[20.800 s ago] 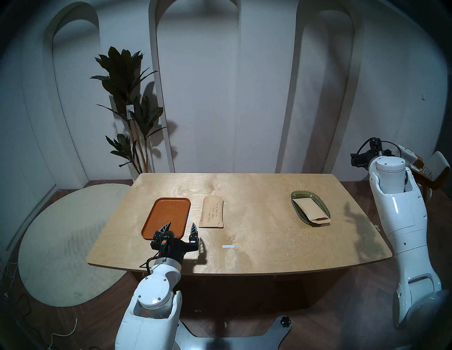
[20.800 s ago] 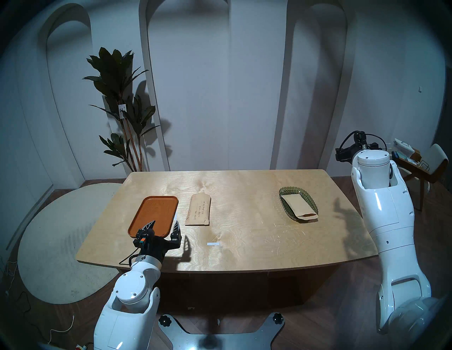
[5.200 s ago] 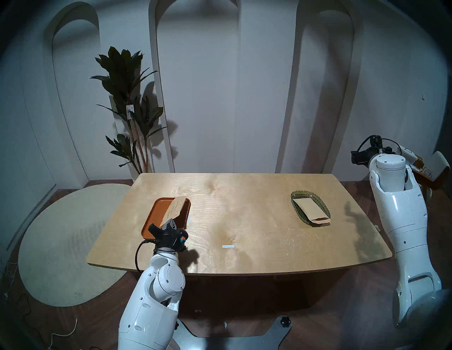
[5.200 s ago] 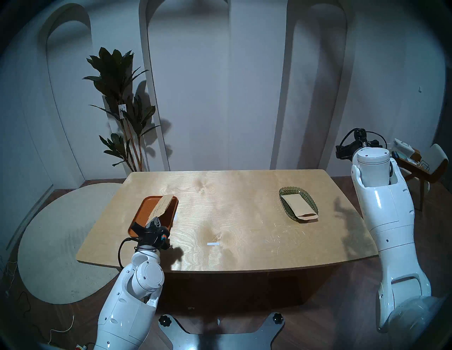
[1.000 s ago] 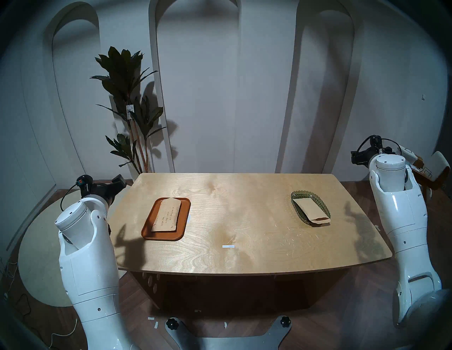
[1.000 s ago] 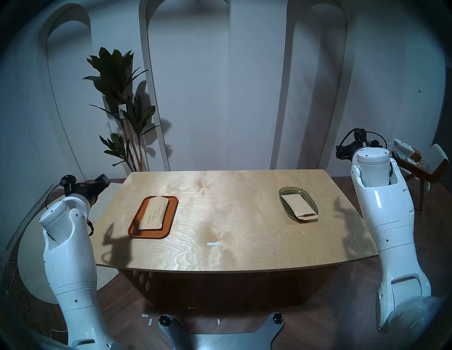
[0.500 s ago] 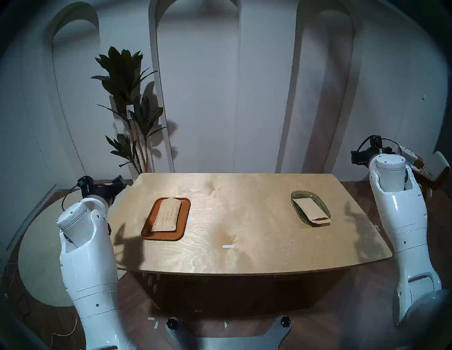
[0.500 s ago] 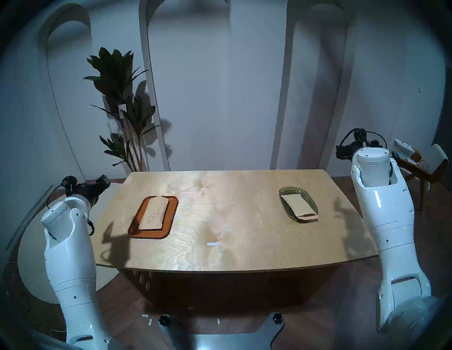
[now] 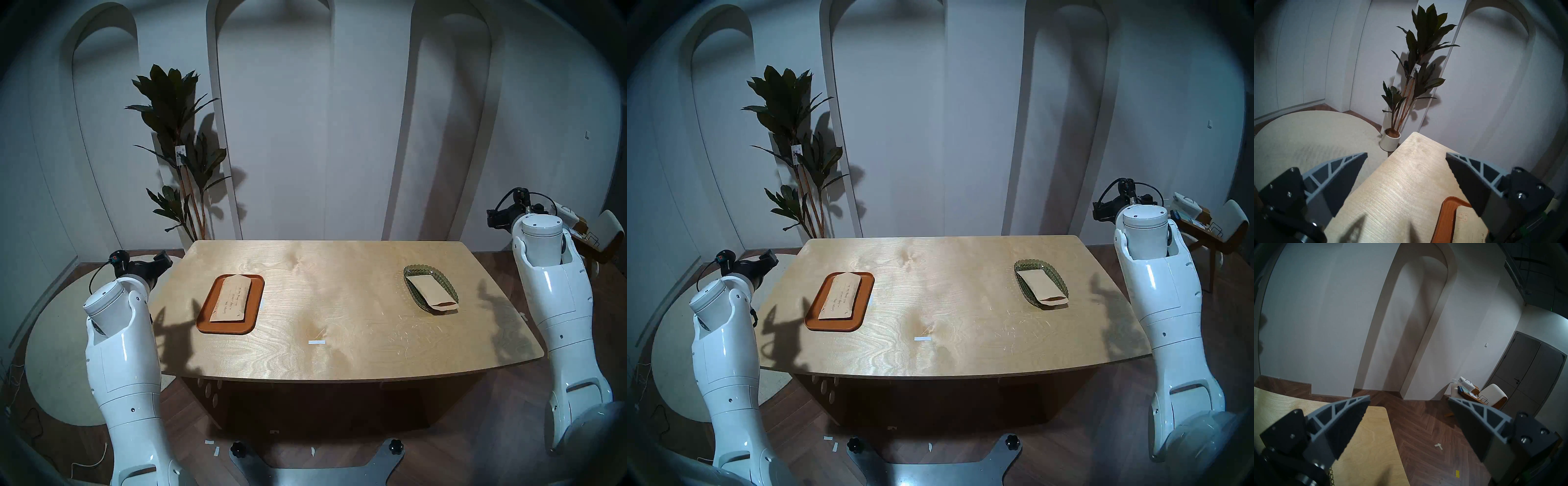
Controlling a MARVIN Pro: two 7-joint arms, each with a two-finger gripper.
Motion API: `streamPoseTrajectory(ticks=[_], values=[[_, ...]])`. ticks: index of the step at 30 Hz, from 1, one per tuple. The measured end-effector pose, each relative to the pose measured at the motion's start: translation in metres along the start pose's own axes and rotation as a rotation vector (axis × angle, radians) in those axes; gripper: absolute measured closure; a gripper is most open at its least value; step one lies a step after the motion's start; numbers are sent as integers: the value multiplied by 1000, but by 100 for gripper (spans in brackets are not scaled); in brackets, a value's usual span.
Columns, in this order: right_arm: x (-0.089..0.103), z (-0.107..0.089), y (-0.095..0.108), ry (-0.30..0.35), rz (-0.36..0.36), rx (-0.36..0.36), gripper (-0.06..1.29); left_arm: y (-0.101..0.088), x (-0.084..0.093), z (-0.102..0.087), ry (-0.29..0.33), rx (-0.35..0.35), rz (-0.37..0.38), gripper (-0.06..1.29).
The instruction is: Sort the mail into the trays, one tray per recipient
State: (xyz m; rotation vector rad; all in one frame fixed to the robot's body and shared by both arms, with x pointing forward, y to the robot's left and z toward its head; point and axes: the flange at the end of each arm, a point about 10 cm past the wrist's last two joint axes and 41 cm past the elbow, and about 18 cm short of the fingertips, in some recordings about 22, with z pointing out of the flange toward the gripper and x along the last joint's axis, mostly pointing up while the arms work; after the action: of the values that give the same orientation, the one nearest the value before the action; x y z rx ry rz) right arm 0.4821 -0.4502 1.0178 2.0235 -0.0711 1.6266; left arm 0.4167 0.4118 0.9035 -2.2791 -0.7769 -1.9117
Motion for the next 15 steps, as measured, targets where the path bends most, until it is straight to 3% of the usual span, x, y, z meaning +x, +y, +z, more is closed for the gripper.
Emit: streamPoseTrajectory(ticks=[15], values=[[0,0,0,0,0,0,0,18,38,-17,224,12,92,-2]])
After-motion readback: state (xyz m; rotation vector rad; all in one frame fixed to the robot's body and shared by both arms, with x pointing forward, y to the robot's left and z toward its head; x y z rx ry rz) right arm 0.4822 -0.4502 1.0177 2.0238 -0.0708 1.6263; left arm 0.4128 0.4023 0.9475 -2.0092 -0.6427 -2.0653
